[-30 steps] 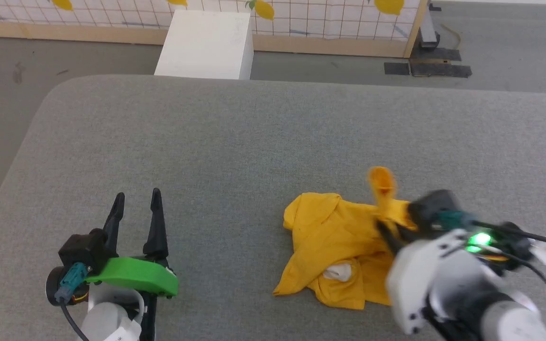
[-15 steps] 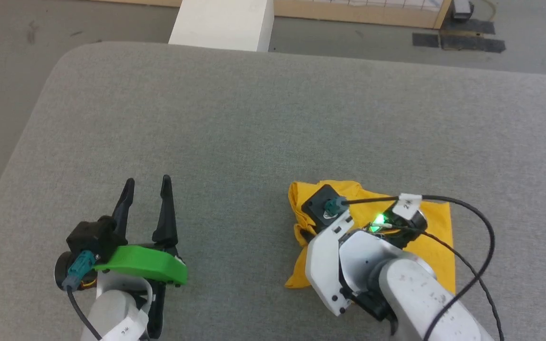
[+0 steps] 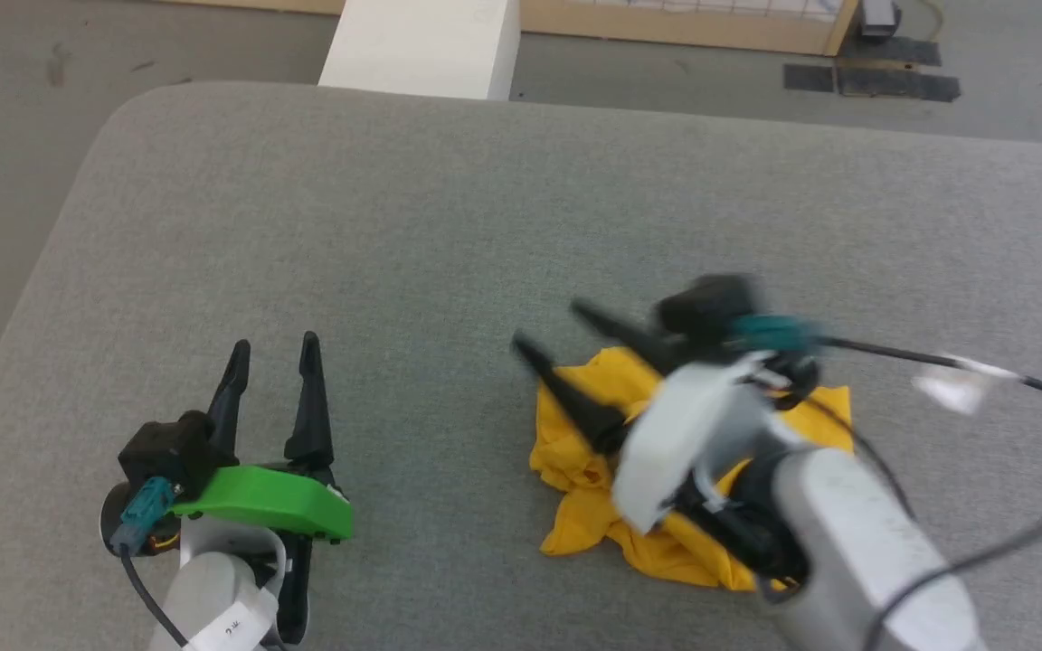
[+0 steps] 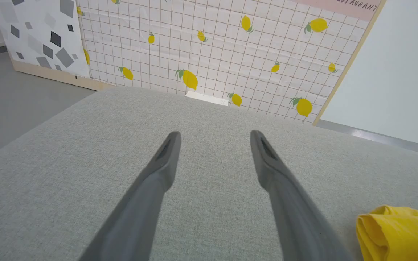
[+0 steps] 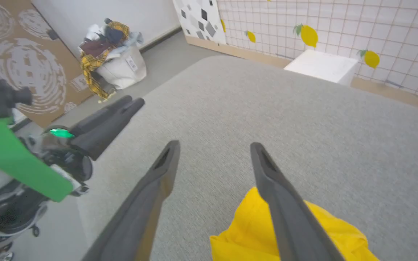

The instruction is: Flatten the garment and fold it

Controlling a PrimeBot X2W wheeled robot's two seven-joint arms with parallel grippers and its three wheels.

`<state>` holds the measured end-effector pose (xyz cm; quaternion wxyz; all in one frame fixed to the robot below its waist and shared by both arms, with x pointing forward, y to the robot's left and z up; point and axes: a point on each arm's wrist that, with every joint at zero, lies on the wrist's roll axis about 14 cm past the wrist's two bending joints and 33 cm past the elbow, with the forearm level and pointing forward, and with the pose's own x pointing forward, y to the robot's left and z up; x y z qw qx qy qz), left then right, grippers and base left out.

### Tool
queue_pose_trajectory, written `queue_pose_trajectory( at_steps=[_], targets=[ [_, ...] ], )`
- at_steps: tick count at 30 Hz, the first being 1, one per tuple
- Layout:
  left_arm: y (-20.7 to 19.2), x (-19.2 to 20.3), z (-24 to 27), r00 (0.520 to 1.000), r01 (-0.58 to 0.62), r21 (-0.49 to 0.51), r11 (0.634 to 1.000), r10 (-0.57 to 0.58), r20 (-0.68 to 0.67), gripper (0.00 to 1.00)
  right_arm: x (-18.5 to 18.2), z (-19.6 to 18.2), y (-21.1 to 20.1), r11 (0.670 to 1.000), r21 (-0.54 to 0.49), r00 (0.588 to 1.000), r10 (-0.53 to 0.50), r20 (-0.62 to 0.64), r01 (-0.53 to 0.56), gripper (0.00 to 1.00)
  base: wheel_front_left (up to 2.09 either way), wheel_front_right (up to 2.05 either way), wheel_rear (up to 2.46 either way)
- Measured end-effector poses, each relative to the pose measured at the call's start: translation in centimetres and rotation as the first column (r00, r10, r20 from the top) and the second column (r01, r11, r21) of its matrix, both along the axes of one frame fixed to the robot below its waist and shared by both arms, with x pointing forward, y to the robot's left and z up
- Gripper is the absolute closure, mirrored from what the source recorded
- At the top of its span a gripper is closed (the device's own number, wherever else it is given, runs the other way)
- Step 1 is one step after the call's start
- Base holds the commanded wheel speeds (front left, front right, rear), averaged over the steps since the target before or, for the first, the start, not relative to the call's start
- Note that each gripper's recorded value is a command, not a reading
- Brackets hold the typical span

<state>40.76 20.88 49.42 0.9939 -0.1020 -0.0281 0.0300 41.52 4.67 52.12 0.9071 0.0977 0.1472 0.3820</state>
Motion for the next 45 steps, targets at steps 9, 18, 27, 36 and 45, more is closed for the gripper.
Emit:
queue_pose_trajectory(
  at_steps=[9,18,27,36,45],
  targets=[
    [-1.3,0.4,1.1,0.999,0.037,-0.001,0.999,-0.037,0.035,0.00,1.9,5.9,-13.0,0.831,0.388,0.880,-0.466,0.096,0.398,0.00,0.00,0.00,0.00],
    [-3.0,0.8,2.3,0.993,0.090,0.011,0.996,-0.091,0.071,0.00,-1.0,-0.1,-22.2,0.681,0.305,0.725,-0.686,-0.053,0.666,0.00,0.00,0.00,0.00],
    [-4.0,0.9,3.3,0.987,0.122,0.026,0.992,-0.124,0.100,0.00,-3.6,-8.5,-23.2,0.710,0.018,0.693,-0.681,-0.237,0.704,0.00,0.00,0.00,0.00],
    [-4.5,0.8,3.7,0.984,0.137,0.034,0.990,-0.140,0.112,0.00,-5.0,-13.2,-20.0,0.811,-0.169,0.712,-0.576,-0.401,0.560,0.00,0.00,0.00,0.00],
    [-4.2,0.9,3.2,0.986,0.129,0.033,0.991,-0.132,0.100,0.00,-4.6,-14.0,-17.4,0.869,-0.235,0.745,-0.494,-0.449,0.434,0.96,0.00,0.00,0.00]
  ],
)
